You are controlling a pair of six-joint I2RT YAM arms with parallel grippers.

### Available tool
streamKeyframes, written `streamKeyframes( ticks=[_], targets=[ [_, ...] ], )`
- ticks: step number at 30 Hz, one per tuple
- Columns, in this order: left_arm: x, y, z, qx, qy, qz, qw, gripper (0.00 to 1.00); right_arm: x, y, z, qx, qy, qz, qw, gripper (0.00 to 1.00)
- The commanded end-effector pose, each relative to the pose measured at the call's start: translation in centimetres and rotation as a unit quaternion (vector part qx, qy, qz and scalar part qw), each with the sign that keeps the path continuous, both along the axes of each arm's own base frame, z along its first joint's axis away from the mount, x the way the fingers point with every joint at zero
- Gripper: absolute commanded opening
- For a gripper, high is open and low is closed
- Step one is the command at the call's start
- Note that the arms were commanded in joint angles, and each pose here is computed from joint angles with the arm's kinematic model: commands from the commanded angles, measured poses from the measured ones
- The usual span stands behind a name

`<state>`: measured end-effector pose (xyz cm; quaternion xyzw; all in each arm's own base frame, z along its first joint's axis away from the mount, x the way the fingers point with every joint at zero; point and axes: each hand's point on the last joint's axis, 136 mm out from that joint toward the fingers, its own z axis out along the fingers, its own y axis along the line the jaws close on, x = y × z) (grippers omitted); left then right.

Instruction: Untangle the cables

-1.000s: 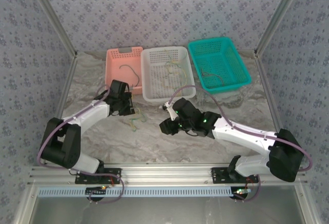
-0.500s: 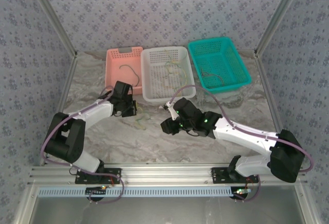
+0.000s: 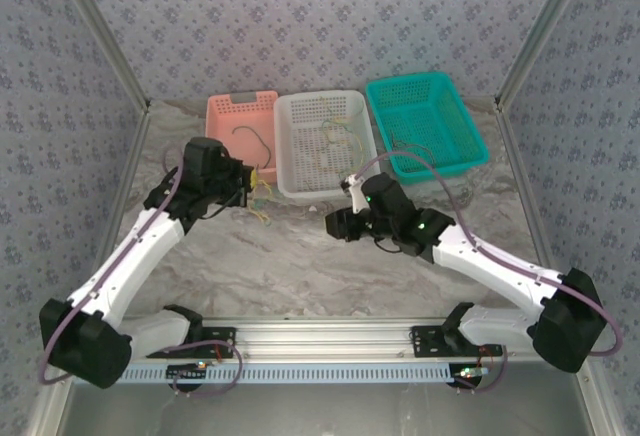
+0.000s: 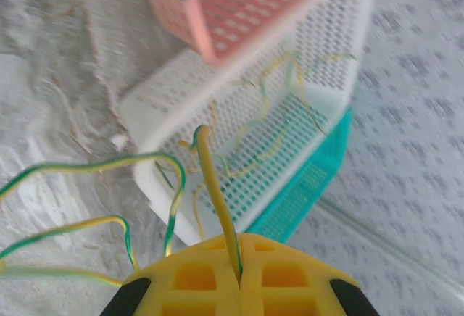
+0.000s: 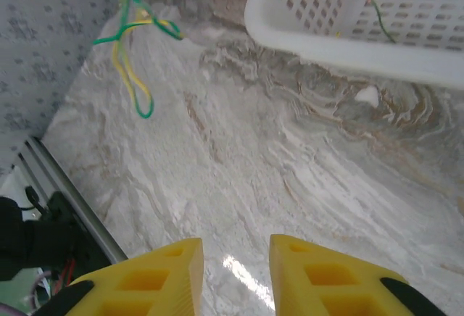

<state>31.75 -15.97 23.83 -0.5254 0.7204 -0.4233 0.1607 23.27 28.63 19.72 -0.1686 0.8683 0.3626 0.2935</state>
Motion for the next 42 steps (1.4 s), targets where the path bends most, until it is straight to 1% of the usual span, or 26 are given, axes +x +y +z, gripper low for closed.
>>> streamKeyframes(
  ticks=[1,4,5,7,10,14,18,20,21,22,25,28,31,34,37,42],
  targets=[
    [0.4,-2.0,3.3,-0.004,-0.071,-0.076,0.995,0.00,1.5,1.5,5.9,0.113,-0.001,0.004,0.994,0.37],
    [1.3,-3.3,6.5,-0.020,-0.137,-0.108,0.984,0.00,2.6,2.5,9.0,0.170,0.007,0.009,0.985,0.44],
    [1.4,-3.6,7.3,-0.020,-0.151,-0.117,0.981,0.00,2.8,2.8,9.6,0.180,0.011,0.011,0.984,0.45],
    [1.6,-4.3,8.5,-0.020,-0.169,-0.138,0.976,0.00,3.6,3.3,10.9,0.203,0.017,0.006,0.979,0.47],
    [1.6,-5.3,10.3,-0.024,-0.196,-0.169,0.966,0.00,5.2,3.1,11.3,0.222,0.046,-0.024,0.974,0.48],
    [1.4,-6.5,11.1,-0.030,-0.214,-0.209,0.954,0.00,6.5,3.3,12.4,0.252,0.074,-0.034,0.964,0.50],
    [0.8,-7.4,11.6,-0.031,-0.236,-0.253,0.938,0.00,7.3,3.4,13.8,0.259,0.073,-0.031,0.963,0.50],
    [0.4,-7.9,12.1,-0.027,-0.259,-0.277,0.925,0.00,7.6,3.1,13.7,0.255,0.077,-0.033,0.963,0.48],
    [0.1,-8.2,12.3,-0.028,-0.271,-0.290,0.918,0.00,7.8,3.1,14.9,0.262,0.069,-0.027,0.962,0.46],
    [-0.1,-8.6,12.4,-0.031,-0.279,-0.304,0.910,0.00,7.9,3.1,15.1,0.261,0.071,-0.023,0.962,0.45],
    [-0.7,-9.3,12.7,-0.035,-0.299,-0.338,0.892,0.00,7.4,3.8,15.2,0.252,0.077,0.005,0.965,0.44],
    [-1.2,-9.8,12.8,-0.042,-0.310,-0.360,0.879,0.00,6.4,5.0,14.9,0.246,0.091,0.038,0.964,0.40],
    [-1.4,-10.1,12.7,-0.046,-0.312,-0.373,0.873,0.00,5.9,5.4,13.8,0.231,0.100,0.041,0.967,0.40],
    [-1.4,-10.1,12.7,-0.048,-0.312,-0.374,0.872,0.00,5.7,5.3,12.5,0.215,0.104,0.035,0.970,0.41],
    [-1.4,-10.2,12.8,-0.051,-0.310,-0.378,0.871,0.00,5.9,5.2,12.2,0.212,0.100,0.028,0.972,0.41],
    [-1.3,-10.3,13.0,-0.053,-0.310,-0.376,0.871,0.00,6.3,4.9,11.0,0.182,0.102,0.015,0.978,0.36]
  ],
)
